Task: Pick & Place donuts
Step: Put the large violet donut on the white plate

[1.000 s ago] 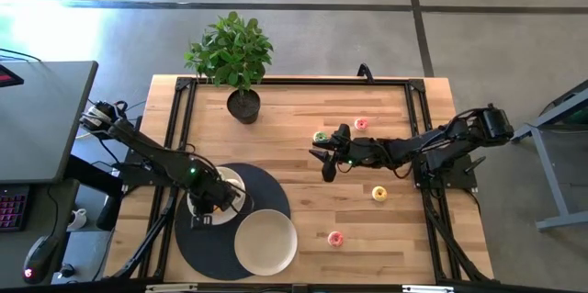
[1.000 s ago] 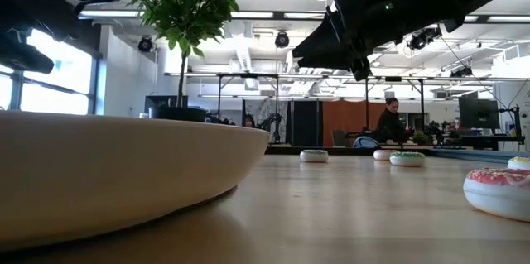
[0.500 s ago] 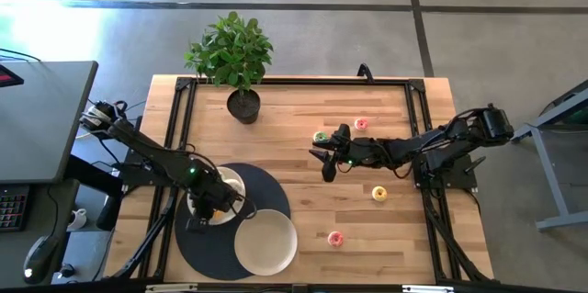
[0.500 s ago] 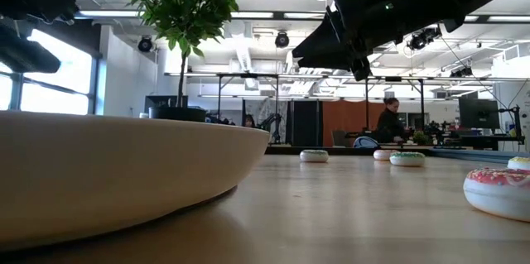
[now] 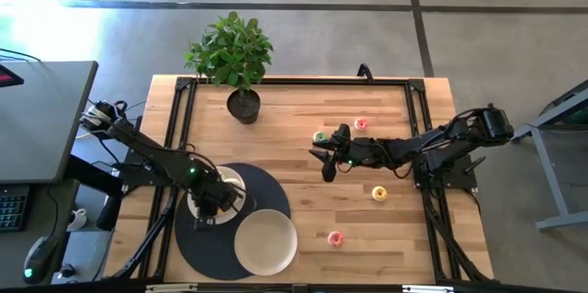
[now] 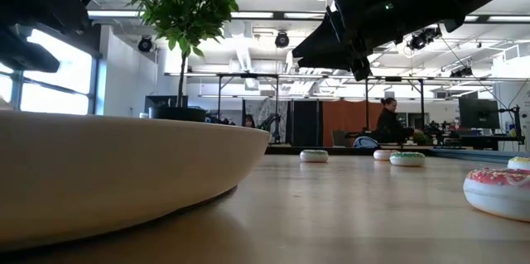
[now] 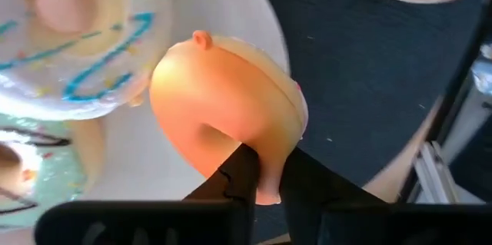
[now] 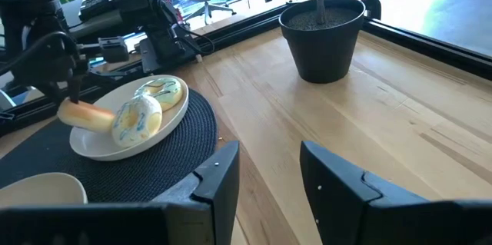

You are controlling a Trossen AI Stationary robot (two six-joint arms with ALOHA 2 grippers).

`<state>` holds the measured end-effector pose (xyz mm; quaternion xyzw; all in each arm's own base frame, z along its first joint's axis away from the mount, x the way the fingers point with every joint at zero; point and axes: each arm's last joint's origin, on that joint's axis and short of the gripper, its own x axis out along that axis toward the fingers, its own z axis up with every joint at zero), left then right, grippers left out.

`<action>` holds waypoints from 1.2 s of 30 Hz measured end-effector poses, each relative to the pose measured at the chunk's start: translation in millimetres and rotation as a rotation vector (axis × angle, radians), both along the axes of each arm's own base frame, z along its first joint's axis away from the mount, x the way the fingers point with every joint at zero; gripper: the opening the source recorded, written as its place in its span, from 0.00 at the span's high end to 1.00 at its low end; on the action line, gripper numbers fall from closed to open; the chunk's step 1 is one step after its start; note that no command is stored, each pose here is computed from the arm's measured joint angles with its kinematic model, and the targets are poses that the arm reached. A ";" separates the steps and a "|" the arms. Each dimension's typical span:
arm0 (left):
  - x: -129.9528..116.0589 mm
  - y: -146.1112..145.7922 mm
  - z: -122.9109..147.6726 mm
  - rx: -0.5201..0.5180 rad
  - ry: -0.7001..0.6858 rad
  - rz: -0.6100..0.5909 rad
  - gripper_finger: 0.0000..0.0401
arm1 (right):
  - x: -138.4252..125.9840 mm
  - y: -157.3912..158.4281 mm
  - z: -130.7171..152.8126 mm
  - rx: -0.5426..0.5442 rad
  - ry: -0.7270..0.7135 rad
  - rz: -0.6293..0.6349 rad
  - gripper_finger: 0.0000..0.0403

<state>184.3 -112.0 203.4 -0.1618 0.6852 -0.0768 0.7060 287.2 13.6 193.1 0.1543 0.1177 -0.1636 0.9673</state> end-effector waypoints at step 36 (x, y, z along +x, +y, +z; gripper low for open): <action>-24.2 26.7 -1.2 0.523 0.119 0.074 0.58 | -0.1 0.0 -0.1 0.000 0.000 0.000 0.67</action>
